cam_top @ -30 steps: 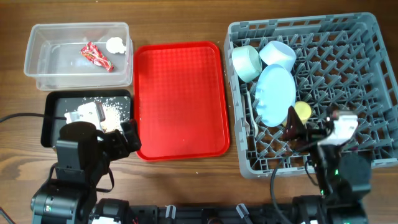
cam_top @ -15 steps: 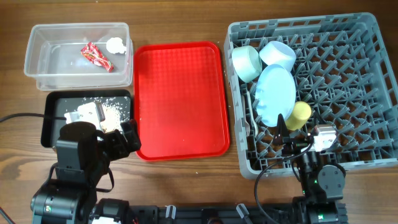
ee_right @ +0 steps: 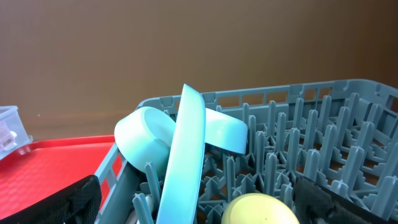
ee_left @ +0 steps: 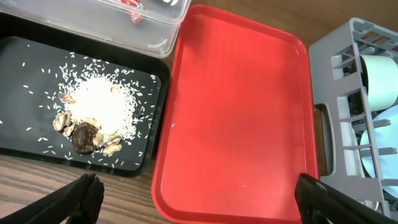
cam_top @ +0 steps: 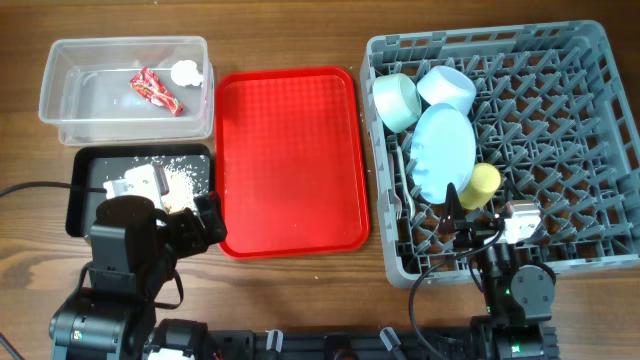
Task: Sort waste into correct bins and load items into the dishwasher rack
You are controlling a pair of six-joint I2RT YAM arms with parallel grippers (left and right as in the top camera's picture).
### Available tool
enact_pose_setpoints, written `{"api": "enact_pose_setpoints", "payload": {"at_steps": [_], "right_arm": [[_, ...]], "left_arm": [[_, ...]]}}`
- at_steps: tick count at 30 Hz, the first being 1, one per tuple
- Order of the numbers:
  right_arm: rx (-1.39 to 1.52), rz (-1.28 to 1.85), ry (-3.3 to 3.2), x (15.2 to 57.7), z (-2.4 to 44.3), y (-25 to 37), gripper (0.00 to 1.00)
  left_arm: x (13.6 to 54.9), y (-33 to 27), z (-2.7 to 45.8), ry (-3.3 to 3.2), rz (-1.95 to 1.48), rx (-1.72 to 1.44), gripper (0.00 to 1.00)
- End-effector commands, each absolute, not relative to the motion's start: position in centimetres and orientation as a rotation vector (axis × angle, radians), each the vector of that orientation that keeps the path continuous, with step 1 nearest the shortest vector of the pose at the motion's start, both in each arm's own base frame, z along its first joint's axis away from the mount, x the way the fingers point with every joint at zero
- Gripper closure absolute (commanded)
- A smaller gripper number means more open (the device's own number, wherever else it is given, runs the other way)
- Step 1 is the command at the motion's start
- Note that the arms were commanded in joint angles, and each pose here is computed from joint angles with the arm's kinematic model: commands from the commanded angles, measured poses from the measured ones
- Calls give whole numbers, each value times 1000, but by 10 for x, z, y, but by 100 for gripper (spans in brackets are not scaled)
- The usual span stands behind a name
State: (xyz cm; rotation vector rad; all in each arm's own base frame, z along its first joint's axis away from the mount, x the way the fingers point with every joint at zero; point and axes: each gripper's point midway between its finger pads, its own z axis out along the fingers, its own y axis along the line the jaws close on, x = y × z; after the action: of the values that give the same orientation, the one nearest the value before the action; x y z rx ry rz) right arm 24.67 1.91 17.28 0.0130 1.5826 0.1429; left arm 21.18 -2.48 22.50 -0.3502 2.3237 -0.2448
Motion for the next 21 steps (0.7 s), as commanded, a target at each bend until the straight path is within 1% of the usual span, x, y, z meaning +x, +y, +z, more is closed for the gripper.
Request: {"api": "enact_pose_setpoints", "payload": {"at_steps": [1, 4, 7, 9, 11, 13, 14, 16, 17, 21], "right_arm": [[-8, 141, 1569, 246, 176, 21, 0], [-8, 141, 1569, 246, 176, 21, 0], [-8, 141, 1569, 246, 176, 21, 0], [-8, 141, 1569, 246, 176, 21, 0], [-8, 141, 1569, 246, 176, 21, 0], [-8, 141, 1569, 246, 176, 21, 0], [-8, 141, 1569, 246, 176, 21, 0], [-8, 141, 1569, 246, 176, 21, 0], [-8, 141, 1569, 246, 176, 21, 0], [-8, 141, 1569, 246, 176, 21, 0]], "left_arm": [[211, -23, 223, 2327, -229, -342, 0], [213, -11, 222, 2214, -186, -348, 0], [223, -5, 202, 2047, -212, -363, 0], [235, -6, 184, 1825, -263, -333, 0], [241, -6, 181, 1688, -283, -309, 0], [245, -10, 190, 1559, -234, -187, 0], [245, -12, 188, 1549, -206, -135, 0], [246, -17, 162, 1624, -202, -97, 0], [245, -20, 157, 1647, -211, -88, 0], [245, -20, 157, 1645, -212, -88, 0]]}}
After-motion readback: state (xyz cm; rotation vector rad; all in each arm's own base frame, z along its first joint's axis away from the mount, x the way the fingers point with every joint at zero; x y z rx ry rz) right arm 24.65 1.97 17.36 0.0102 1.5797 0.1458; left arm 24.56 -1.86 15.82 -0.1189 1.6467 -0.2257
